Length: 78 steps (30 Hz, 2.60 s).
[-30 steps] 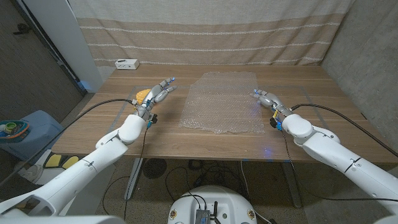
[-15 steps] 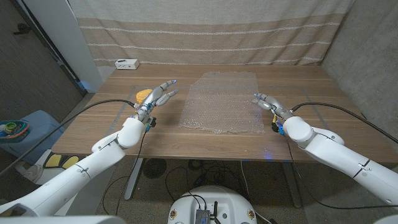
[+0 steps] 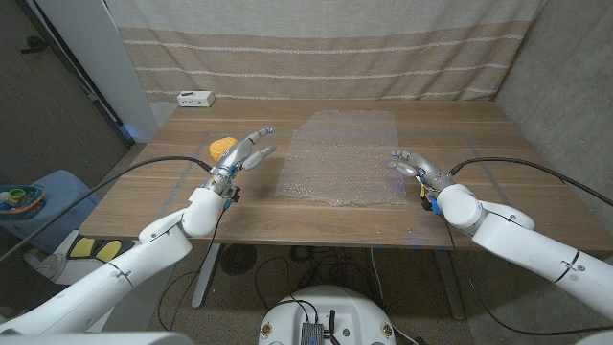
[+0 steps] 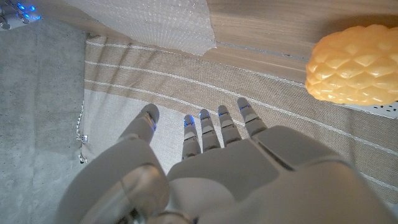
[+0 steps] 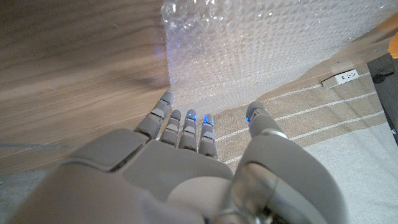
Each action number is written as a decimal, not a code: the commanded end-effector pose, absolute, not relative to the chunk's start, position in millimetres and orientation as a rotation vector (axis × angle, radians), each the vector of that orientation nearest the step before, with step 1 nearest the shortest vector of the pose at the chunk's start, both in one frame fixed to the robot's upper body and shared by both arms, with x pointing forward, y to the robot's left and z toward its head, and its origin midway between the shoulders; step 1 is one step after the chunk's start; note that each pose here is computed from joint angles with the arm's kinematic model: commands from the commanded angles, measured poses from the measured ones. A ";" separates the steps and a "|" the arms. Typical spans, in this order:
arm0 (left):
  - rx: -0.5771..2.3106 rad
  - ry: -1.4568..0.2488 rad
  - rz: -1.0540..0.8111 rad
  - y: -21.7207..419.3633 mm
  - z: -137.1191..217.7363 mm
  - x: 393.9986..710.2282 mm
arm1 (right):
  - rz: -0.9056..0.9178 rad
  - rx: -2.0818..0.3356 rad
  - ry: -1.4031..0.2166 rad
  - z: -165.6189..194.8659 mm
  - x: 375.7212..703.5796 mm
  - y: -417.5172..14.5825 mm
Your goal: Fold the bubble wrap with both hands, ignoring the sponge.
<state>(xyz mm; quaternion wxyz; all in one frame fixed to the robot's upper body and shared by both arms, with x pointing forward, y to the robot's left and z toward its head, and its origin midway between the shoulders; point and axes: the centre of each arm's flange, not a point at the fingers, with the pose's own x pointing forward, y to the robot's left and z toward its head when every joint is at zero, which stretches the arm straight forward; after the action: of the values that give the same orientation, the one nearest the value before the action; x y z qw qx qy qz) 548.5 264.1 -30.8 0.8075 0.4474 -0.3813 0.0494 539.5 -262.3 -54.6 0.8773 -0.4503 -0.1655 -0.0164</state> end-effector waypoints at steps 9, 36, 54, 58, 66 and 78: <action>1.196 -0.812 0.166 250.9 -39.5 532.4 | -0.070 -1.142 -0.283 -73.4 515.9 -247.8; 1.452 -0.763 0.084 239.2 -40.4 545.1 | -0.127 -1.369 -0.186 -92.5 495.5 -235.0; 1.580 -0.756 0.018 227.0 -37.1 546.1 | -0.089 -1.471 -0.128 -104.4 499.8 -229.4; 1.615 -0.747 0.008 222.0 -37.6 546.3 | -0.090 -1.489 -0.128 -104.2 501.0 -227.6; 1.623 -0.731 0.010 219.7 -39.0 547.1 | -0.147 -1.530 -0.215 -108.4 506.1 -221.1; 1.610 -0.724 0.025 223.2 -37.6 545.9 | -0.262 -1.554 -0.410 -120.6 523.8 -210.8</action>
<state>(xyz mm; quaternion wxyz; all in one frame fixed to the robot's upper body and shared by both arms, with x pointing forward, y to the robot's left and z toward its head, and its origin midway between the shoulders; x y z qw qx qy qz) 546.6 221.6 -38.7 0.6332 0.7044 -0.3206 0.0070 512.7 -220.6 -110.8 0.7070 -0.6903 -0.1244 -0.0902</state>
